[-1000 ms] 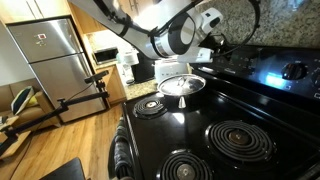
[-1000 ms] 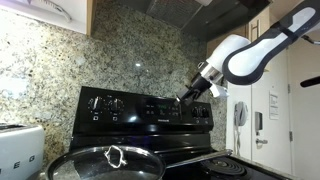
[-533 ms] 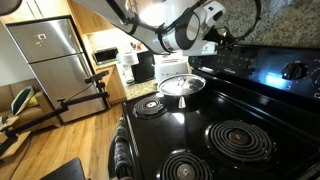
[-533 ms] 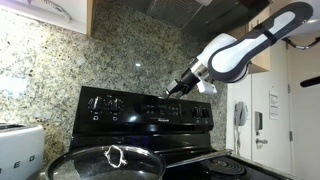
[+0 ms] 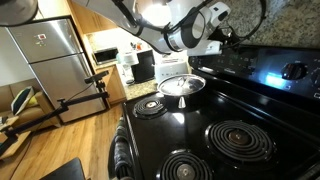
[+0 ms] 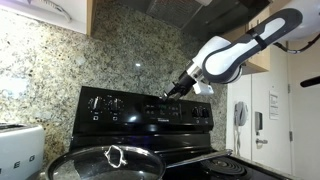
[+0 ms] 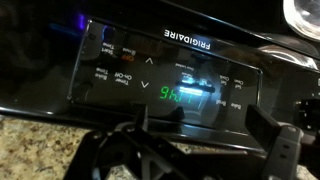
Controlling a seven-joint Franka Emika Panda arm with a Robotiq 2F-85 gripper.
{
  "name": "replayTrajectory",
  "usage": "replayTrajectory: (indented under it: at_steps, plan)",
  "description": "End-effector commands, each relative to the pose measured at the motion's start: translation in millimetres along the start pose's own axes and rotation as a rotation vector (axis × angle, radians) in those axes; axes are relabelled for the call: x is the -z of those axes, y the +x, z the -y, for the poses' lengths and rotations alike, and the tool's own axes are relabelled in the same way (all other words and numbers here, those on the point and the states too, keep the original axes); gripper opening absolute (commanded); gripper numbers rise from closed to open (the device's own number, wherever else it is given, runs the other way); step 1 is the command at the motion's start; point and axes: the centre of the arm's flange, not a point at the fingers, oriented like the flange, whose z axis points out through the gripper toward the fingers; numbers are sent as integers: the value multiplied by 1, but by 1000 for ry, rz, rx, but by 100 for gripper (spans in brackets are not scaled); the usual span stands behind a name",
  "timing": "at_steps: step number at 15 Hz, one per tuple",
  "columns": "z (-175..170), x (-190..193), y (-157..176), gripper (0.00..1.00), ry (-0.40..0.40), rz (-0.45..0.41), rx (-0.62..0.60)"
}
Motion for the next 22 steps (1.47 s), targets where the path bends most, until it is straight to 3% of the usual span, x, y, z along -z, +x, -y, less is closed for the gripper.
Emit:
replayTrajectory:
  at_steps: [1,3,4,9,13,14,22]
  plan:
    - [0,2,0,100,-15,16,7]
    - [-2,2,0,100,-32,29,16]
    - [-22,33,16,100,-22,13,16]
    - [-96,39,2,100,-69,5,52]
    - [-102,40,-14,100,-98,44,129]
    - [-106,26,-5,100,-113,11,83]
    - [-100,23,-11,100,-102,24,100]
